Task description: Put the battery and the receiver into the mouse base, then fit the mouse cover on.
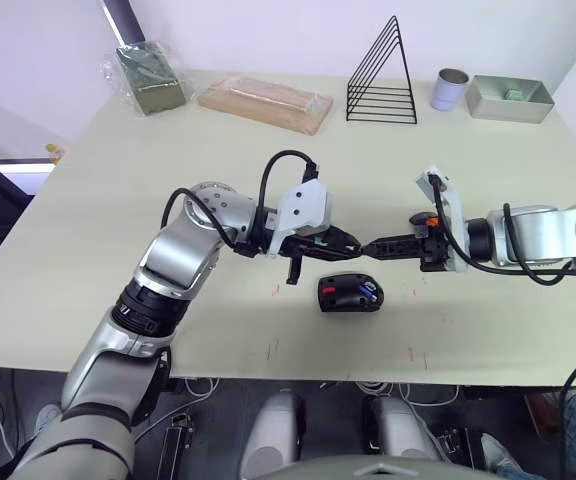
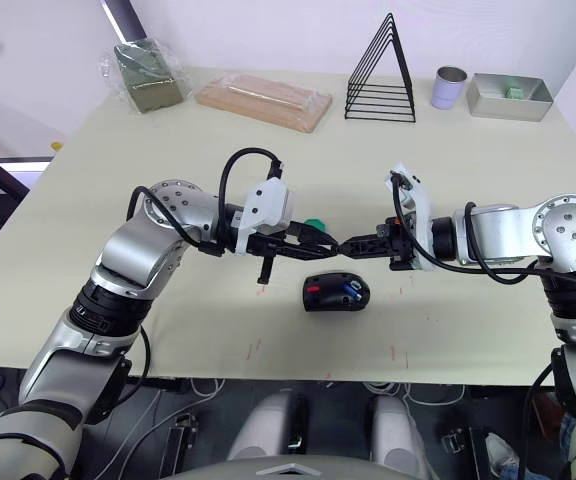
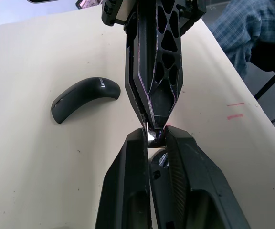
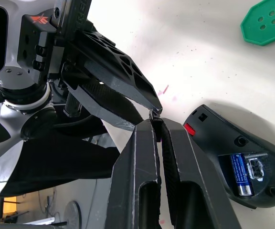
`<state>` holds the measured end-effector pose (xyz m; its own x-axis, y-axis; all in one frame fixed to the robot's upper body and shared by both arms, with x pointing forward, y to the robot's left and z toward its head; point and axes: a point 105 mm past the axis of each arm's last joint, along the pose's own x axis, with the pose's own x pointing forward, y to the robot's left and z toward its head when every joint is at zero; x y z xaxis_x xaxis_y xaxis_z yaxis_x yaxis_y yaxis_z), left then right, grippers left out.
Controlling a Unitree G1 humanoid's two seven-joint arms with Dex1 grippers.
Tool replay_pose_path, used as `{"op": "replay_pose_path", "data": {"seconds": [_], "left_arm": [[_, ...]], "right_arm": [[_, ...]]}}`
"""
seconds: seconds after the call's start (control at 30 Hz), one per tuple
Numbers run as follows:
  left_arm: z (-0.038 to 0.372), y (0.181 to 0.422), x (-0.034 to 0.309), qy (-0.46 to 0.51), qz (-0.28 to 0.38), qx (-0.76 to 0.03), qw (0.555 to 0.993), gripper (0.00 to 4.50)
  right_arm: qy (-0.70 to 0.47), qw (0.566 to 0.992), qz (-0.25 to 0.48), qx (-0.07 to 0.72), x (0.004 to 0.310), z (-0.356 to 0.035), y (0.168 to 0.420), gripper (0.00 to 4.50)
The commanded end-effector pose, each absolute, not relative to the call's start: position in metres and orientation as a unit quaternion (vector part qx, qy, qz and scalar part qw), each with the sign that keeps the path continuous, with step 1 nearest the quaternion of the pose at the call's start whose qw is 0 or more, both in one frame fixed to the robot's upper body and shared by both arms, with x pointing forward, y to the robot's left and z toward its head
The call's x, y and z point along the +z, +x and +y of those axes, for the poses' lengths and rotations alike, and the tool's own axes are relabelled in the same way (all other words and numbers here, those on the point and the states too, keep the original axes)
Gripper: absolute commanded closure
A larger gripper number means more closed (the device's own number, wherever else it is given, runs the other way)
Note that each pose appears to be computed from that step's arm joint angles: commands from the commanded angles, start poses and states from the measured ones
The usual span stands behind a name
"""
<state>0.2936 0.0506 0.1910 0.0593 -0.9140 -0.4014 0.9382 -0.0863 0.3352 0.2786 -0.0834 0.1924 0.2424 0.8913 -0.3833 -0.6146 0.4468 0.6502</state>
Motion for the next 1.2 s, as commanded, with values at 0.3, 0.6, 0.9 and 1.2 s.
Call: {"op": "replay_pose_path", "data": {"seconds": [0.3, 0.6, 0.9, 1.2], "left_arm": [[0.070, 0.287, 0.191, 0.231, 0.029, -0.672, 0.703, 0.02], [0.076, 0.272, 0.168, 0.188, 0.053, -0.667, 0.719, 0.02], [0.077, 0.274, 0.153, 0.187, 0.058, -0.657, 0.728, 0.02], [0.074, 0.275, 0.137, 0.183, 0.068, -0.665, 0.721, 0.02]], "right_arm": [[0.028, 0.789, 0.387, 0.476, 0.201, -0.098, 0.264, 4.50], [-0.207, 0.767, 0.393, 0.463, 0.210, -0.097, 0.266, 4.50], [-0.250, 0.732, 0.417, 0.478, 0.224, -0.074, 0.284, 4.50], [-0.341, 0.689, 0.444, 0.459, 0.216, -0.065, 0.303, 4.50]]}}
